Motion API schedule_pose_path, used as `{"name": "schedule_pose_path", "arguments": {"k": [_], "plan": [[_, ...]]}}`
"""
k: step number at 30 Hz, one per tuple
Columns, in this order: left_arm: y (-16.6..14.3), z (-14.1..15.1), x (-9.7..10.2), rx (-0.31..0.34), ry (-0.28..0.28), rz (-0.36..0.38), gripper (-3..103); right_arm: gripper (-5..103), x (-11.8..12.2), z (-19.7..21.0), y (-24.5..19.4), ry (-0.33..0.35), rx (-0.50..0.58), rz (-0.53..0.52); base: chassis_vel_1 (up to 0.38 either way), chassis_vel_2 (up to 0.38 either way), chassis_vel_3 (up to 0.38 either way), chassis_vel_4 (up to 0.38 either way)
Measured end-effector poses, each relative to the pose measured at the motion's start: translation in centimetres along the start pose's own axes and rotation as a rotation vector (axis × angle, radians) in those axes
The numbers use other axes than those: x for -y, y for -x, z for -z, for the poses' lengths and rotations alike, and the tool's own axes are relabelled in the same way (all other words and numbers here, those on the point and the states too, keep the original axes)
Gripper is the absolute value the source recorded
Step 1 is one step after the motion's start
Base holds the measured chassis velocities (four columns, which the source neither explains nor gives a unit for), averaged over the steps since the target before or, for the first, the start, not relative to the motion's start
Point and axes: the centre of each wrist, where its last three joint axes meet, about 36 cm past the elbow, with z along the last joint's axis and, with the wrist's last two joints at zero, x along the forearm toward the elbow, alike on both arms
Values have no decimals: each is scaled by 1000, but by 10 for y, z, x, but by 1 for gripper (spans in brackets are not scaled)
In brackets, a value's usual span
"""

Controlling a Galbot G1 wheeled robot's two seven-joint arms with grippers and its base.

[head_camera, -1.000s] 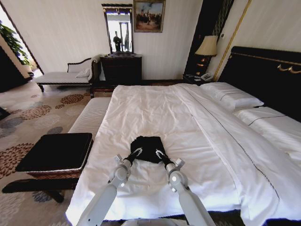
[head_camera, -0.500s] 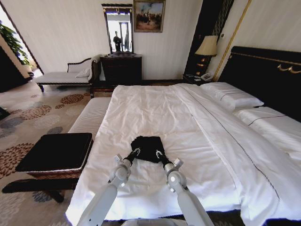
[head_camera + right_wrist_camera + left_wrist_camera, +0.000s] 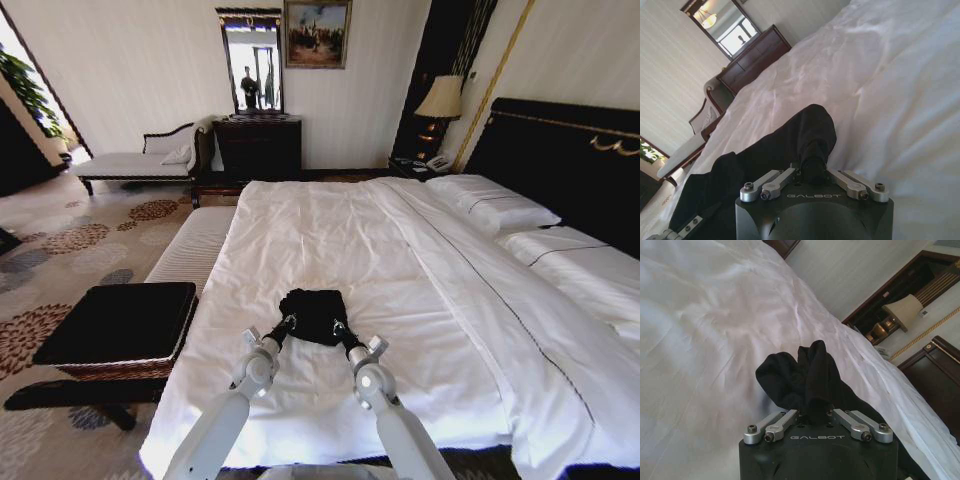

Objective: Fold the clothes on the bed and place them into the basket.

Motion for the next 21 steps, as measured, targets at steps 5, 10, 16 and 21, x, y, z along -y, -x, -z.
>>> {"name": "schedule_pose_path", "arguments": {"k": [5,10,16,21], "plan": [[-11,8,11,31,51,-35,12,8,-12,5,-12,-41,68,73,0,0,0,0],[-18,14,19,61,47,-48,12,8,-19,6,-18,-62,119,100,0,0,0,0],[-29,17,21,75,46,-50,12,8,-19,1,-21,-76,127,95,0,0,0,0],[-36,15,21,79,48,-48,12,8,-19,-6,-25,-77,113,89,0,0,0,0]]}}
